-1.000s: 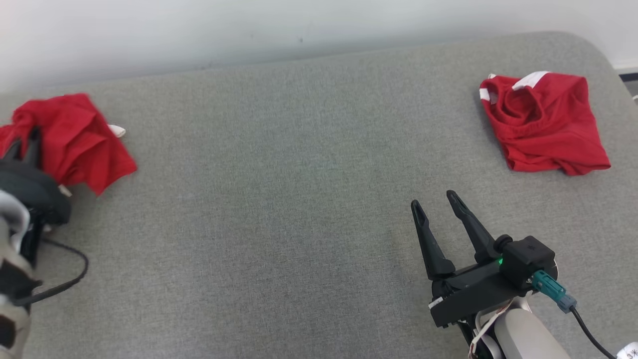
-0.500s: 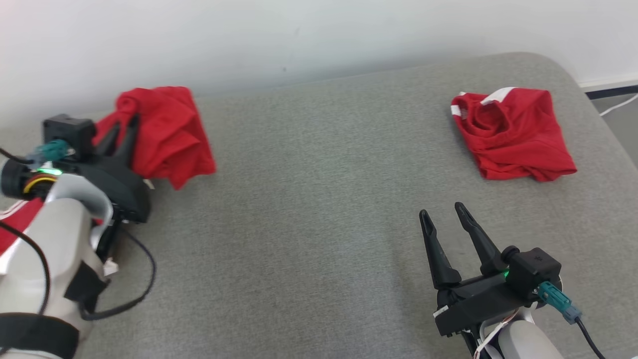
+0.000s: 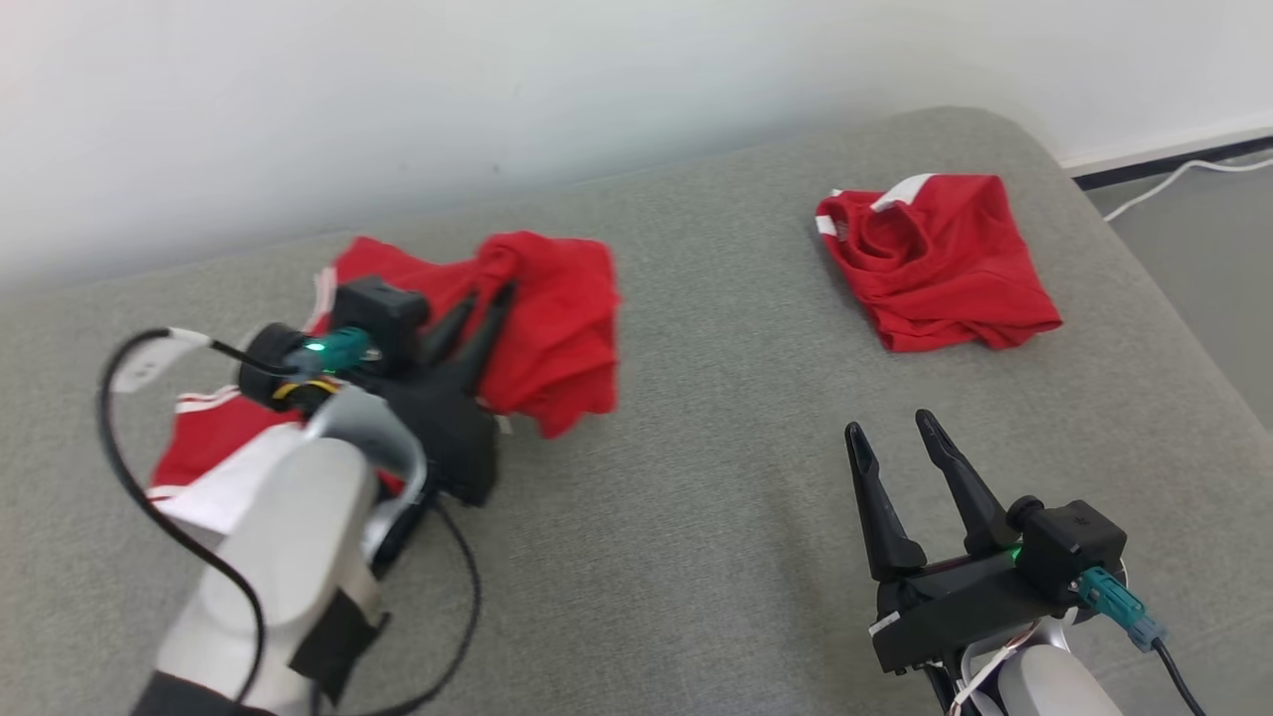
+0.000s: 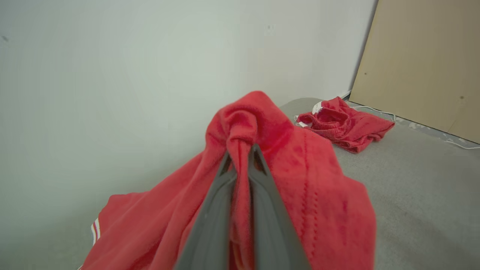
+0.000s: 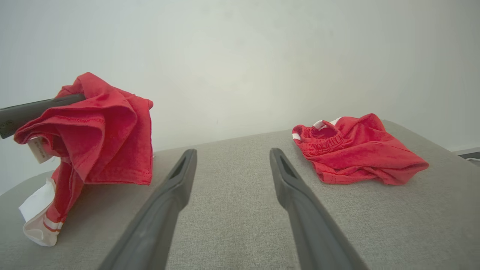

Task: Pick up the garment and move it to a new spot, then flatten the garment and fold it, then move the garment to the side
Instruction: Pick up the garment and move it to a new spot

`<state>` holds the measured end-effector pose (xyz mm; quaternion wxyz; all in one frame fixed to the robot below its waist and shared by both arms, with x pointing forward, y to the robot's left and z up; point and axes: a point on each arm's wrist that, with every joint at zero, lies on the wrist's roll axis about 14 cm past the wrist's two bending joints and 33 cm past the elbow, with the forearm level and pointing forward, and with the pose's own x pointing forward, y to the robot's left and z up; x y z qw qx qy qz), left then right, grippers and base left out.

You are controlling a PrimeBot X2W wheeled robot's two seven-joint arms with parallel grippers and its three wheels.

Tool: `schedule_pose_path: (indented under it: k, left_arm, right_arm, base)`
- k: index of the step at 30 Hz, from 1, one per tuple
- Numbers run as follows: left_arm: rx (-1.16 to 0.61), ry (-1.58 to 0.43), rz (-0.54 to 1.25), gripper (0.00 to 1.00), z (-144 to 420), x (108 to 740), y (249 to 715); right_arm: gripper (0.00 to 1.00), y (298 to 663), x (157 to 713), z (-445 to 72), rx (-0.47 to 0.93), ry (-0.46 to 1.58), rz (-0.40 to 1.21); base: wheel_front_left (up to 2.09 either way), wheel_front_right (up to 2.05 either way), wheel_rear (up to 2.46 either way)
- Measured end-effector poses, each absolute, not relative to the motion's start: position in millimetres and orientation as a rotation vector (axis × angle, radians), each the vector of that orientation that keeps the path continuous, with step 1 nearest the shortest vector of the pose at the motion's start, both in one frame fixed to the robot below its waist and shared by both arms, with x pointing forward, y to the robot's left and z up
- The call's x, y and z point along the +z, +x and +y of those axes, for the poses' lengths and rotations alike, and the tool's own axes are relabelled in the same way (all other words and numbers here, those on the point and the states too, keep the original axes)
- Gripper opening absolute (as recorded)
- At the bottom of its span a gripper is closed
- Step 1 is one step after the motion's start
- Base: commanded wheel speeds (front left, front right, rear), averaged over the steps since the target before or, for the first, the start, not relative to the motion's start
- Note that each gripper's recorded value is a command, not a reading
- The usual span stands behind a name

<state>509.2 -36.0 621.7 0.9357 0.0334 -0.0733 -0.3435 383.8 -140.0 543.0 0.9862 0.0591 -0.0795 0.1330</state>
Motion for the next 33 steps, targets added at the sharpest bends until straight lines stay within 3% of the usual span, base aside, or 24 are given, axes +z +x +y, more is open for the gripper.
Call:
schedule_pose_path:
  k: [13, 16, 17, 18, 19, 20, 33]
  left_arm:
    - [-0.893, -0.066, -0.135, 0.01, -113.7, 608.8, 448.8]
    - [-0.919, -0.045, -0.083, 0.24, -122.4, 581.4, 440.1]
    - [-0.920, -0.046, -0.072, 0.27, -122.6, 574.6, 439.1]
    - [-0.919, -0.048, -0.067, 0.38, -122.6, 569.9, 438.8]
    - [-0.916, -0.046, -0.064, 0.86, -122.2, 565.9, 439.3]
    - [-0.912, -0.047, -0.064, 1.00, -121.7, 563.0, 439.8]
    - [-0.827, -0.105, -0.076, 1.00, -100.9, 556.9, 439.1]
  right_arm:
    - [1.00, 372.8, 546.7, -160.9, 0.203, 0.110, -0.172]
    - [1.00, 372.2, 546.5, -162.4, 0.197, 0.109, -0.171]
    - [1.00, 372.2, 546.4, -162.8, 0.196, 0.110, -0.171]
    - [1.00, 372.2, 546.1, -163.1, 0.194, 0.110, -0.170]
    - [1.00, 372.3, 546.0, -163.6, 0.192, 0.110, -0.170]
    - [1.00, 372.5, 545.7, -164.2, 0.191, 0.110, -0.169]
    - [1.00, 374.9, 548.8, -156.4, 0.214, 0.110, -0.181]
  base:
    - [0.00, 0.00, 0.00]
    - [0.00, 0.00, 0.00]
    - [0.00, 0.00, 0.00]
    - [0.00, 0.00, 0.00]
    - [0.00, 0.00, 0.00]
    - [0.00, 0.00, 0.00]
    - [0.00, 0.00, 0.00]
